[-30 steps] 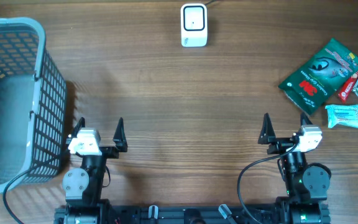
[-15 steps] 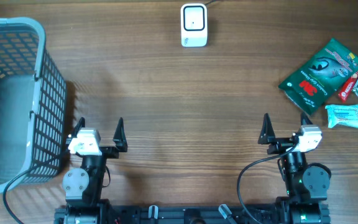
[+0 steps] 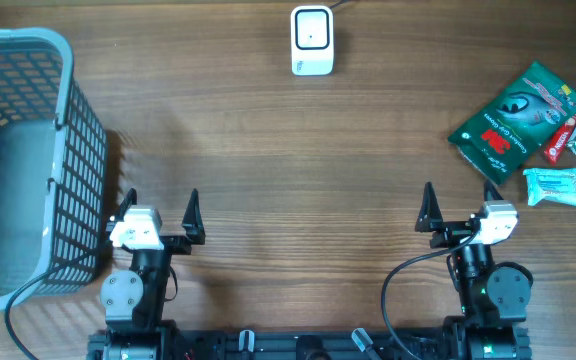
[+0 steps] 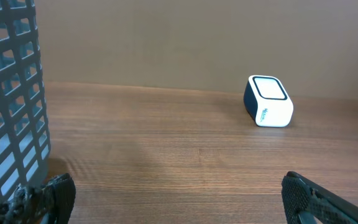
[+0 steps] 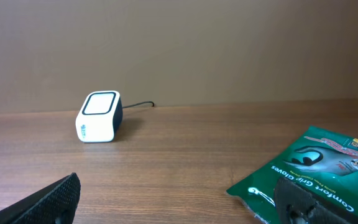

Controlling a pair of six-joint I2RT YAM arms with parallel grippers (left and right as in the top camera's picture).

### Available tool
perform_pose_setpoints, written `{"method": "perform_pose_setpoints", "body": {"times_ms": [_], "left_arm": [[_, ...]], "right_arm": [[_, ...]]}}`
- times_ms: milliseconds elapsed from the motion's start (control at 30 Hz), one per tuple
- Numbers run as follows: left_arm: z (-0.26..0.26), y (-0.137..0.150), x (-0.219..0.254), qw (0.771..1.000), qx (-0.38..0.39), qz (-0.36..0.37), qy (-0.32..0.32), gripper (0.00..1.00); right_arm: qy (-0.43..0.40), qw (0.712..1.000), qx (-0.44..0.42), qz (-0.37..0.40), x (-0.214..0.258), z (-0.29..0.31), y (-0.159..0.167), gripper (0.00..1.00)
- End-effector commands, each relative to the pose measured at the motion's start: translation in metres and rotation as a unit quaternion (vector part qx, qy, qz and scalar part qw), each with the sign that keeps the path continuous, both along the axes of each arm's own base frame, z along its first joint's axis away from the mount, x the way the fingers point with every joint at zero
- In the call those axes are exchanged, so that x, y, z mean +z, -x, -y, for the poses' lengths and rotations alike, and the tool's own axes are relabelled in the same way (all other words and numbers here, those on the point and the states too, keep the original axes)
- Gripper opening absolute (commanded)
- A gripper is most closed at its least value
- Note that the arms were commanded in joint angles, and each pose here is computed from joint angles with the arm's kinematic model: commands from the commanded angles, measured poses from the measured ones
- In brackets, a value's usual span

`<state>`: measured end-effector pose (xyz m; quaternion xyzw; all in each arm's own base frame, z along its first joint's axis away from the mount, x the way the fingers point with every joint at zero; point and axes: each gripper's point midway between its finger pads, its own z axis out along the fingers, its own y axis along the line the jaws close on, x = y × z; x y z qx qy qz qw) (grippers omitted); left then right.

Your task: Scan the item barcode

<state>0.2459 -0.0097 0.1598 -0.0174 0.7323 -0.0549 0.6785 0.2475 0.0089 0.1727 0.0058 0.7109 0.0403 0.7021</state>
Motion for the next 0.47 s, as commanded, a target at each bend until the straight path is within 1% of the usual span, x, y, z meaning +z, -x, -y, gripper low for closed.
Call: {"method": "perform_pose_setpoints", "body": {"times_ms": [0, 433], "left_arm": [[0.0013, -0.0001, -0.0023, 1.000, -0.003, 0.001, 0.003, 1.00], [0.0013, -0.0001, -0.0024, 1.000, -0.003, 0.000, 0.003, 1.00]], "right_arm": [[0.006, 1.000, -0.006, 0.008, 0.0034, 0.0019, 0.0009, 1.00], [0.006, 1.000, -0.006, 0.008, 0.0033, 0.0019, 0.0009, 1.00]]}}
